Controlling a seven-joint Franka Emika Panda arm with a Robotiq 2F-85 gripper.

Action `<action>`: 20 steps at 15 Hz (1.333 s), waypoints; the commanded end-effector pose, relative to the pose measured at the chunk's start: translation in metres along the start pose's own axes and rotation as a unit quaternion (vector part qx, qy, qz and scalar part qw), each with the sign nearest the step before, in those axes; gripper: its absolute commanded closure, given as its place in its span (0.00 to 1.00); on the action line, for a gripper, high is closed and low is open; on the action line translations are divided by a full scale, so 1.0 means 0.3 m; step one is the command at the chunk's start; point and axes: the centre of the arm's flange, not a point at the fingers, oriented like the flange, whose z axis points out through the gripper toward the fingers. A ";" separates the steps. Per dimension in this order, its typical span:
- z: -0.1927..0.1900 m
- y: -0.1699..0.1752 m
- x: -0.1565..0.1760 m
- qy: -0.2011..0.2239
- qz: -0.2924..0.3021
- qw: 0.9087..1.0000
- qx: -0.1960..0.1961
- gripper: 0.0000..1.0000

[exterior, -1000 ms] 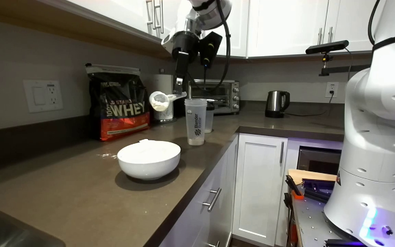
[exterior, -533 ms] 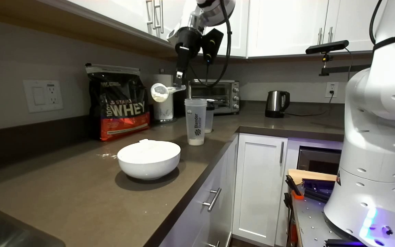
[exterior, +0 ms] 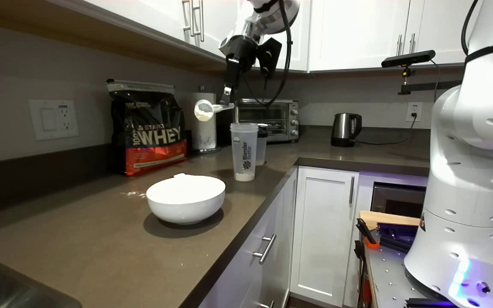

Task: Scoop some powder and put it in the bottle

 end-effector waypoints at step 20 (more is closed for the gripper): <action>-0.255 0.197 -0.225 0.052 0.100 0.989 -0.095 0.98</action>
